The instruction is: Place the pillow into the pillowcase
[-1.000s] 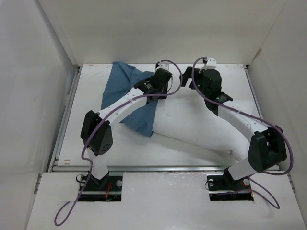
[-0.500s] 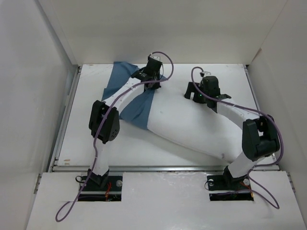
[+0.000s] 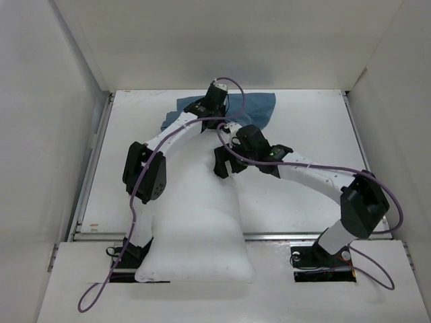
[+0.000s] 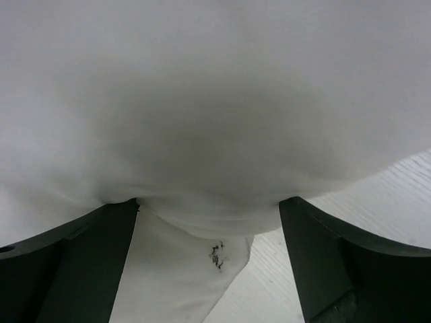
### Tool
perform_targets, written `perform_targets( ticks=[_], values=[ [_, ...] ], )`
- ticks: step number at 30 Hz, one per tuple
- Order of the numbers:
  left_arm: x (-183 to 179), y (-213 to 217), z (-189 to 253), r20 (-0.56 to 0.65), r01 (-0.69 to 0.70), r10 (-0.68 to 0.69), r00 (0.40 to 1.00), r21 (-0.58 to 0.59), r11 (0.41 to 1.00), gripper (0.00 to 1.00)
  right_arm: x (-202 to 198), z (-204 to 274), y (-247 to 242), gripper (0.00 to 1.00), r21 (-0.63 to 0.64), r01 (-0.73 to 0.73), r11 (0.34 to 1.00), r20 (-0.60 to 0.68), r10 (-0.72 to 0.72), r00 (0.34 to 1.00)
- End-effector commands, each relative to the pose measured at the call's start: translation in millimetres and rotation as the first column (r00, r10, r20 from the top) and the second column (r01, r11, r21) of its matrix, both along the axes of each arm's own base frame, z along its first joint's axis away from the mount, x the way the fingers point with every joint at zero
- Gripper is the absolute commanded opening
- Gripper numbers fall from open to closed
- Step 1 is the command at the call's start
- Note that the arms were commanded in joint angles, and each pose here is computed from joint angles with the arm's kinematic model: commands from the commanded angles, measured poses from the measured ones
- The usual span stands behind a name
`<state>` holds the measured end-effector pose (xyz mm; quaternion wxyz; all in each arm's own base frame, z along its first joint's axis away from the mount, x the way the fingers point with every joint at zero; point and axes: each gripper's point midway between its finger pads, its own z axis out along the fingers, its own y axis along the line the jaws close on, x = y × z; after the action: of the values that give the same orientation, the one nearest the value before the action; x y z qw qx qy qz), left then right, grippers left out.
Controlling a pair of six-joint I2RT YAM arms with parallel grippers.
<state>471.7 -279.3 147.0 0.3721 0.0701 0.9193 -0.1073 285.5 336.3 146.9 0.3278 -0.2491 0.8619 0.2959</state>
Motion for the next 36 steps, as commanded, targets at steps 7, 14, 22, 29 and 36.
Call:
perform_targets(
  ticks=[7,14,22,29,36],
  values=[
    [-46.2,20.2,112.9,0.245,-0.031,0.051,0.968,-0.083,0.996,0.60,38.5,71.4,-82.7,0.91,0.038,0.343,0.938,0.186,-0.344,0.920],
    [-102.0,5.6,149.4,0.316,0.056,-0.032,0.948,-0.065,0.996,0.94,81.6,51.4,-148.0,0.85,0.009,0.558,0.830,0.202,-0.548,0.812],
    [-143.6,-24.1,78.3,0.144,0.139,-0.147,0.979,0.066,0.988,1.00,120.5,23.5,-123.2,0.80,0.044,0.391,0.919,0.263,-0.389,0.883],
    [-135.3,-10.0,30.6,0.062,0.013,-0.024,0.998,0.175,0.984,1.00,141.7,3.7,-87.4,0.79,0.126,0.250,0.960,0.272,-0.275,0.922],
    [-106.3,2.1,-6.7,0.028,-0.089,0.084,0.996,0.257,0.962,0.95,159.7,-11.0,-87.0,0.27,0.105,0.254,0.961,0.252,-0.273,0.928]
  ],
)
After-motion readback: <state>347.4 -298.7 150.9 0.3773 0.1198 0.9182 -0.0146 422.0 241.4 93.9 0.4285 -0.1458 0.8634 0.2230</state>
